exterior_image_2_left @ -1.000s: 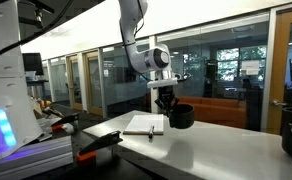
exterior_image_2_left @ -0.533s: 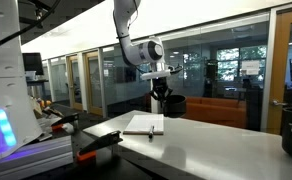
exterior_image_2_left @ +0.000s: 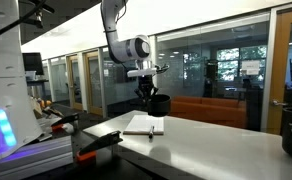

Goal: Remove the marker from the black mug and place it on the book, put the black mug on top of the book

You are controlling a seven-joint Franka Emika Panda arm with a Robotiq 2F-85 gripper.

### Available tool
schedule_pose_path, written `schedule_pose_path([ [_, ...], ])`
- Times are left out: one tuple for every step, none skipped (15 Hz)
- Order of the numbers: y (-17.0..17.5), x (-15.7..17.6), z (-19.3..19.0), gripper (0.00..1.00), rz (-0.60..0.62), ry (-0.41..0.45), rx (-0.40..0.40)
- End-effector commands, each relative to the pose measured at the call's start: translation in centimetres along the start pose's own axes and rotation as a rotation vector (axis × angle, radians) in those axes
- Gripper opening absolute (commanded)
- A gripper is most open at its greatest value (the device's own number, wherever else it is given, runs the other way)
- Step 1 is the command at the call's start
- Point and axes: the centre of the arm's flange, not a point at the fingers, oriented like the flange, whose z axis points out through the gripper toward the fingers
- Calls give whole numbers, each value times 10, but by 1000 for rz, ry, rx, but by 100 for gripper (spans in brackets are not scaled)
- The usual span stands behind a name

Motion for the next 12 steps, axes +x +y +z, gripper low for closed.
schedule_pose_path([
  [-19,-18,-10,1,-61,9,18],
  [-26,-22,-8,1,-86,13,23],
  [-32,-24,-7,1,-110,12,30],
  [-40,-27,-6,1,-137,11,40],
  [-49,-28,-4,1,-159,11,46],
  [-58,-28,-2,1,-182,11,50],
  [-67,-29,0,1,-203,12,55],
  [-75,-30,2,1,-224,14,62],
  [-83,-31,4,1,-247,20,68],
  [-90,-31,5,1,-273,27,73],
  [-95,-32,7,1,-297,30,79],
  [-100,-31,10,1,-320,34,82],
])
